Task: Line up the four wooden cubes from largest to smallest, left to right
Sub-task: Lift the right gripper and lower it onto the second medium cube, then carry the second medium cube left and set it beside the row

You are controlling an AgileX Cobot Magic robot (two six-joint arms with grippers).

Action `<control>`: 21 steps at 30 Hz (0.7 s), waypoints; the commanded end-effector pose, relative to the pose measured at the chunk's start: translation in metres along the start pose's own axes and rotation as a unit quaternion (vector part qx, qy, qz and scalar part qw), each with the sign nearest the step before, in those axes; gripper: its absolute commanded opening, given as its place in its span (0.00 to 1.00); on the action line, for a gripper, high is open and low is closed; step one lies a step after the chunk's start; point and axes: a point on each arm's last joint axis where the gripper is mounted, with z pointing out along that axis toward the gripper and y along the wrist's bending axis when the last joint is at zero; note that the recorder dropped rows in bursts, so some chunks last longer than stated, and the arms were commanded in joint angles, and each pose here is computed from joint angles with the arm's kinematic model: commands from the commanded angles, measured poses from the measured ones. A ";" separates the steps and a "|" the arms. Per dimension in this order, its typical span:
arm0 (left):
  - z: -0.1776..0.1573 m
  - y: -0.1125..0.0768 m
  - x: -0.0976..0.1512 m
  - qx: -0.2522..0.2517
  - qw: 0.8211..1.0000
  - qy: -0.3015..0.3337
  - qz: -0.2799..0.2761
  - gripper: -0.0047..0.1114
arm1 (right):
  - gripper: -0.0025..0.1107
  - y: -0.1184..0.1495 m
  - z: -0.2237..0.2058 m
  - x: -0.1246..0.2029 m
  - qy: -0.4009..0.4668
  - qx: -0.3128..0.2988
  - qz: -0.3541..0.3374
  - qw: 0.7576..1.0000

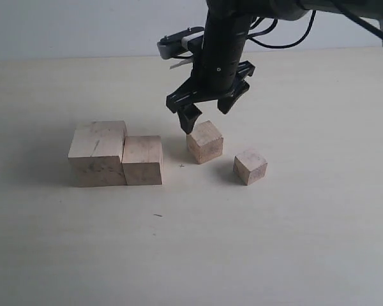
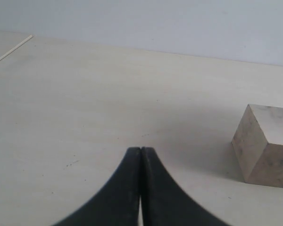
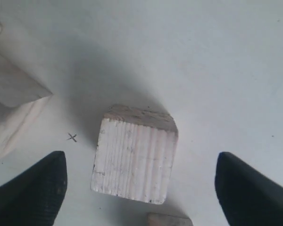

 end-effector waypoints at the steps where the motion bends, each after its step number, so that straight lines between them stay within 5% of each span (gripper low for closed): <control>1: 0.000 0.000 0.000 0.003 1.000 -0.007 -0.001 0.04 | 0.74 0.001 0.019 0.001 0.021 -0.018 0.012 1.000; 9: 0.000 0.000 0.000 0.003 1.000 -0.007 -0.001 0.04 | 0.73 -0.002 0.045 0.005 0.058 -0.017 0.013 0.998; 12: 0.000 0.000 0.000 0.003 1.000 -0.007 -0.001 0.04 | 0.65 -0.002 0.049 0.006 0.063 -0.018 0.013 0.998; 21: 0.000 0.000 0.000 0.003 1.000 -0.007 -0.001 0.04 | 0.08 -0.003 0.042 0.006 0.063 -0.012 -0.002 0.998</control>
